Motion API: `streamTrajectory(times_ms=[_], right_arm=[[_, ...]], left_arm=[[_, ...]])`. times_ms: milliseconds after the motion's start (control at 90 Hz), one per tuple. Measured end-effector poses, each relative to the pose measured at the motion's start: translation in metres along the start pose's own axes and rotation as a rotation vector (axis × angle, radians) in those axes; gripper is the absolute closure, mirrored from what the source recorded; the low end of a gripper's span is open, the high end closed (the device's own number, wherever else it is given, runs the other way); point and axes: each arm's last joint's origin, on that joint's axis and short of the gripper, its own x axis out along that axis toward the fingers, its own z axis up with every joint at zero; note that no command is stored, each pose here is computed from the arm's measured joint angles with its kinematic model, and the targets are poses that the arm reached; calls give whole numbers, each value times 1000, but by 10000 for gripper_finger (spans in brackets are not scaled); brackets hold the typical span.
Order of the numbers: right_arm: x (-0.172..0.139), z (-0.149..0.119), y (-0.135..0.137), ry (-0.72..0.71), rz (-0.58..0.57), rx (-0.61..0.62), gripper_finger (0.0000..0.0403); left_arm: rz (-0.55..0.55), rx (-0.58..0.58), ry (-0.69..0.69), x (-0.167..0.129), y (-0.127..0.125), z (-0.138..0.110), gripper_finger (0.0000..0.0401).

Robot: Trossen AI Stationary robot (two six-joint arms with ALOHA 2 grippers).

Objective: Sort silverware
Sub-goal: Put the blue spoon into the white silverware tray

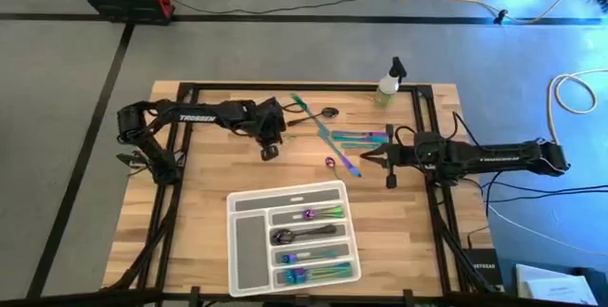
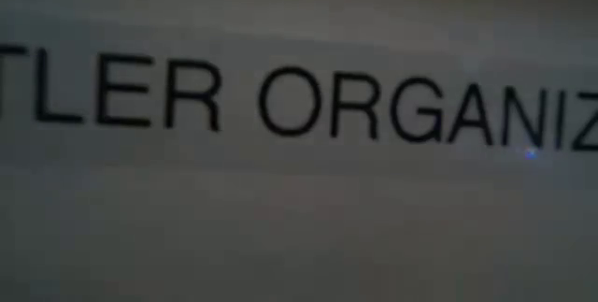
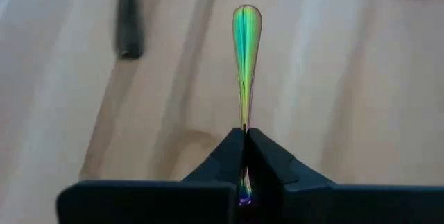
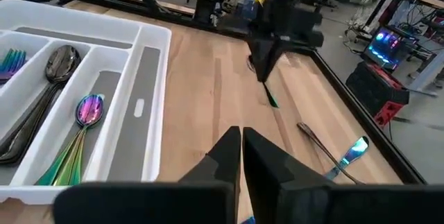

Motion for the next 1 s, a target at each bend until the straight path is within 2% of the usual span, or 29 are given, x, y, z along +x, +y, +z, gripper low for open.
streamTrajectory(times_ms=[78, 244, 433, 522, 600, 789, 889, 1000], right_arm=[[0, 0, 0, 0, 0, 5, 403], [0, 0, 0, 1, 0, 7, 403], [0, 0, 0, 0, 0, 7, 403], [0, 0, 0, -1, 0, 7, 403], [0, 0, 0, -1, 0, 7, 403], [0, 0, 0, 0, 0, 22, 403], [0, 0, 0, 1, 0, 31, 403], [0, 0, 0, 4, 9, 31, 403]], left_arm=[[-29, -20, -32, -9, -22, 11, 401], [-109, -29, -128, -21, -85, 26, 401], [-161, -76, -322, -31, -152, 39, 401], [-191, -67, -331, -26, -177, 45, 401], [-164, -24, -318, -14, -198, 50, 401], [-206, 35, -296, 10, -228, 76, 401], [-198, 52, -197, 31, -232, 70, 401], [-199, 41, -170, 40, -233, 67, 401]])
